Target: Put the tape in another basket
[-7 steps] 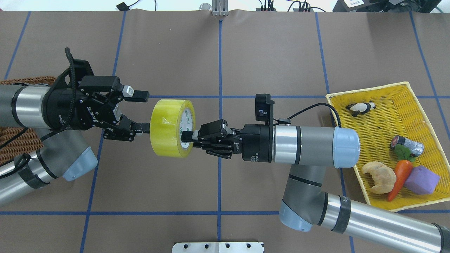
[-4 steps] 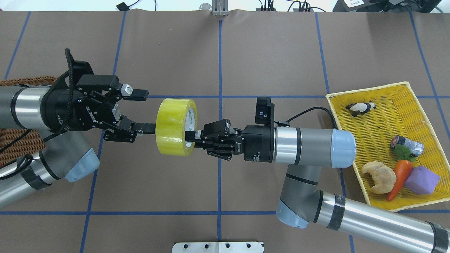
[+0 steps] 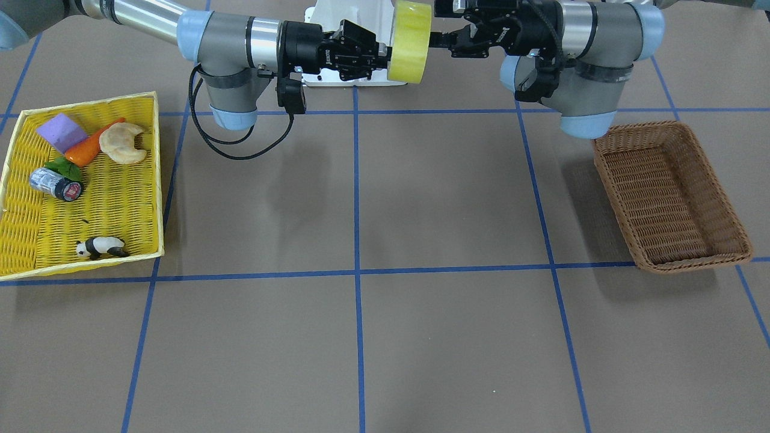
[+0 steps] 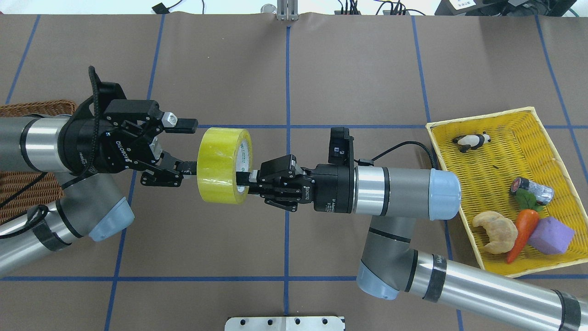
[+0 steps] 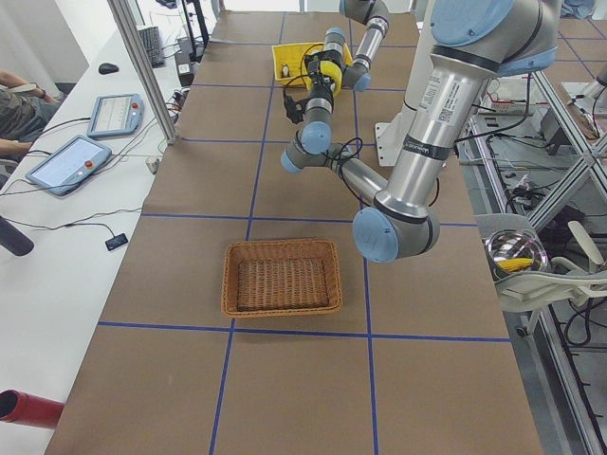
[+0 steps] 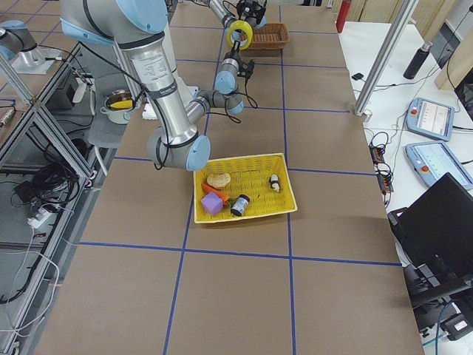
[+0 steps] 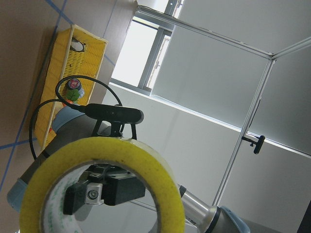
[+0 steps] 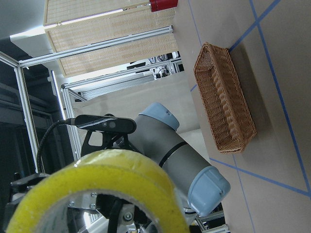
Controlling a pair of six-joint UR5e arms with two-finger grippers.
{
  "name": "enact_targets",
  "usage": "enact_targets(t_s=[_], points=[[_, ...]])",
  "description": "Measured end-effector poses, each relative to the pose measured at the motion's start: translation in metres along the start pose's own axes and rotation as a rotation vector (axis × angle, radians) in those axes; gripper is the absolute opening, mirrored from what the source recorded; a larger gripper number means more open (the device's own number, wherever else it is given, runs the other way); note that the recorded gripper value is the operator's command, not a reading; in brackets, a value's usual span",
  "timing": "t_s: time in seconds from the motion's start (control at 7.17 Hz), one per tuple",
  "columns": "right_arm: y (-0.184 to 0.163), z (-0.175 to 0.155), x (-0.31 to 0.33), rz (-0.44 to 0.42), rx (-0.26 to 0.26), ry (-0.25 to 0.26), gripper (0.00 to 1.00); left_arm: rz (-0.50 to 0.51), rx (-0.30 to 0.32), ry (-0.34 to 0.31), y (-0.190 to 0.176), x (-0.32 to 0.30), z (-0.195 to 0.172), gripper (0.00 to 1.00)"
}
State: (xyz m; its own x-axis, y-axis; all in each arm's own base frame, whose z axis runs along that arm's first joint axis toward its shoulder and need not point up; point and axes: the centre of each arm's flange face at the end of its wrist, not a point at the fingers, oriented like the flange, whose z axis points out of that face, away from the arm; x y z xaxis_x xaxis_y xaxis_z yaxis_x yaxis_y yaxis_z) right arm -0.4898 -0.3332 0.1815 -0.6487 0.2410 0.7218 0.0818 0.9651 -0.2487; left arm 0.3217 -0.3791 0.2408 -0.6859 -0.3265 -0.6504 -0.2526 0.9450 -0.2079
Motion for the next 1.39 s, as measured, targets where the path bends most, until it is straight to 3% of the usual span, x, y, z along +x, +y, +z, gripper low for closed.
enact_targets(t_s=[0.28,0.7,0.84,0.98,1.39], points=[[0.0020,0.0037,0.0017,0.005,-0.003,0.000,0.00,0.000,-0.001,0.001,0.0002,-0.0001,0.0006,0.68],[0.0048,0.0075,0.0046,0.011,-0.004,0.000,0.01,-0.003,-0.009,0.002,0.0019,-0.0023,0.0032,0.15],[0.0059,0.0084,0.0053,0.013,-0.002,-0.002,0.55,-0.003,-0.011,0.002,0.0018,-0.0029,0.0031,0.00],[0.0068,0.0091,0.0055,0.015,-0.001,-0.003,1.00,-0.003,-0.012,0.003,0.0017,-0.0034,0.0029,0.00],[0.0071,0.0102,0.0048,0.041,0.016,-0.016,1.00,0.001,-0.021,0.010,0.0020,-0.0057,0.0004,0.00]])
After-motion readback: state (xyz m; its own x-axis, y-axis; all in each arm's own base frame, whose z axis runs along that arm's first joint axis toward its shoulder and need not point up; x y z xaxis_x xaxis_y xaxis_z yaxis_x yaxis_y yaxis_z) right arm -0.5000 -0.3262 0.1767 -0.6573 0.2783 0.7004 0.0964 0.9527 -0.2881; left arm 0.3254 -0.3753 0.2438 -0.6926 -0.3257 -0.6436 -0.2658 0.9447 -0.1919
